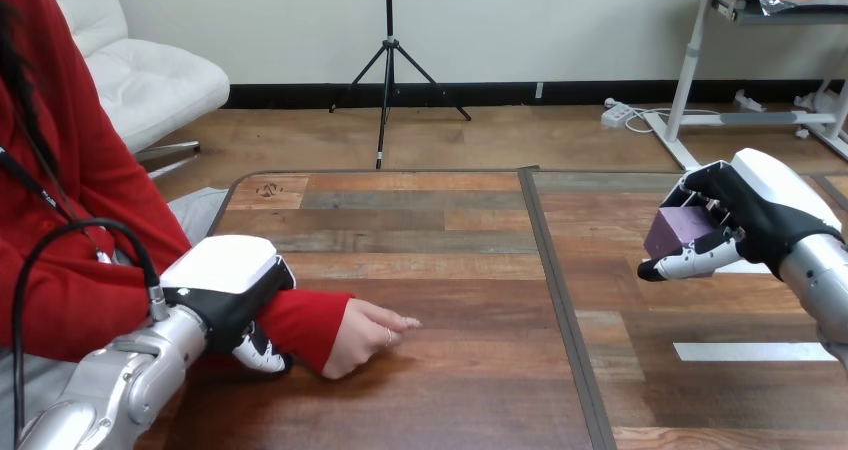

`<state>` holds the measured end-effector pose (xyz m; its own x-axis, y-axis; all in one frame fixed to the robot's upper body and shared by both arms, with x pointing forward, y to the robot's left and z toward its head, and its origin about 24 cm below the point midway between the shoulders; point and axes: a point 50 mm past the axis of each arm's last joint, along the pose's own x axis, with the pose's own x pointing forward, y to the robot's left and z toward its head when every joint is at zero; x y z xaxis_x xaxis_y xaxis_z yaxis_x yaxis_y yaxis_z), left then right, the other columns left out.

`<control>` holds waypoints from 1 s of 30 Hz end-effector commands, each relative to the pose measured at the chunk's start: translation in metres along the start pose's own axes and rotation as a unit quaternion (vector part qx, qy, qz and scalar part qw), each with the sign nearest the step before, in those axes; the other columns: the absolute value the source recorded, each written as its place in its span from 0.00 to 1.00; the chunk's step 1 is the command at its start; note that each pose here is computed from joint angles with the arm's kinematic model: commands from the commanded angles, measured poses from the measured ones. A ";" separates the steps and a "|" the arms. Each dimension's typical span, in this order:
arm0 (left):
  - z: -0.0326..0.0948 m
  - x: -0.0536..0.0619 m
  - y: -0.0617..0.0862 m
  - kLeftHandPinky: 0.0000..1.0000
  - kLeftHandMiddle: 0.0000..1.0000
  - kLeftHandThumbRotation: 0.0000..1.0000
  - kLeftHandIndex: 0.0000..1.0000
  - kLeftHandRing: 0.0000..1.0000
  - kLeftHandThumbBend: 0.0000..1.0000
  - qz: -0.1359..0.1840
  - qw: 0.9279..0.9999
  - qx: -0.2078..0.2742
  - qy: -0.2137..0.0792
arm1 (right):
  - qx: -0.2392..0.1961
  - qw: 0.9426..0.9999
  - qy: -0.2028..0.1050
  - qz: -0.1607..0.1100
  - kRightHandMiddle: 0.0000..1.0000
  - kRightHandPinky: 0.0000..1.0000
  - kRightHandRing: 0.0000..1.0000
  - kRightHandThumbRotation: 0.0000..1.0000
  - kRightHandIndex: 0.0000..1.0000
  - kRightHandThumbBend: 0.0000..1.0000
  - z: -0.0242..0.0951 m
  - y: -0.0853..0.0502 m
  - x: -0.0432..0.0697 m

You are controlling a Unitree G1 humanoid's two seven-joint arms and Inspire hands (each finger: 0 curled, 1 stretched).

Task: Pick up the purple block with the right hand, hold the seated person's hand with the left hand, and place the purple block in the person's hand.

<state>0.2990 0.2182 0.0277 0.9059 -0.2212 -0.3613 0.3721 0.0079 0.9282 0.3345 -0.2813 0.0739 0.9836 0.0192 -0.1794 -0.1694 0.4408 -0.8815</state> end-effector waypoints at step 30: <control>0.022 -0.009 0.072 0.23 0.34 0.00 0.34 0.29 0.69 0.157 0.983 -0.060 -0.069 | 0.053 0.995 -0.049 -0.063 0.49 0.43 0.45 0.00 0.49 0.75 0.033 -0.031 0.009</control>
<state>0.2922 0.2148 0.0348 0.9142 -0.2531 -0.3164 0.3550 0.1241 0.9266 0.3364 -0.2812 0.0787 0.9866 -0.0085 -0.1628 -0.1365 0.5028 -0.8536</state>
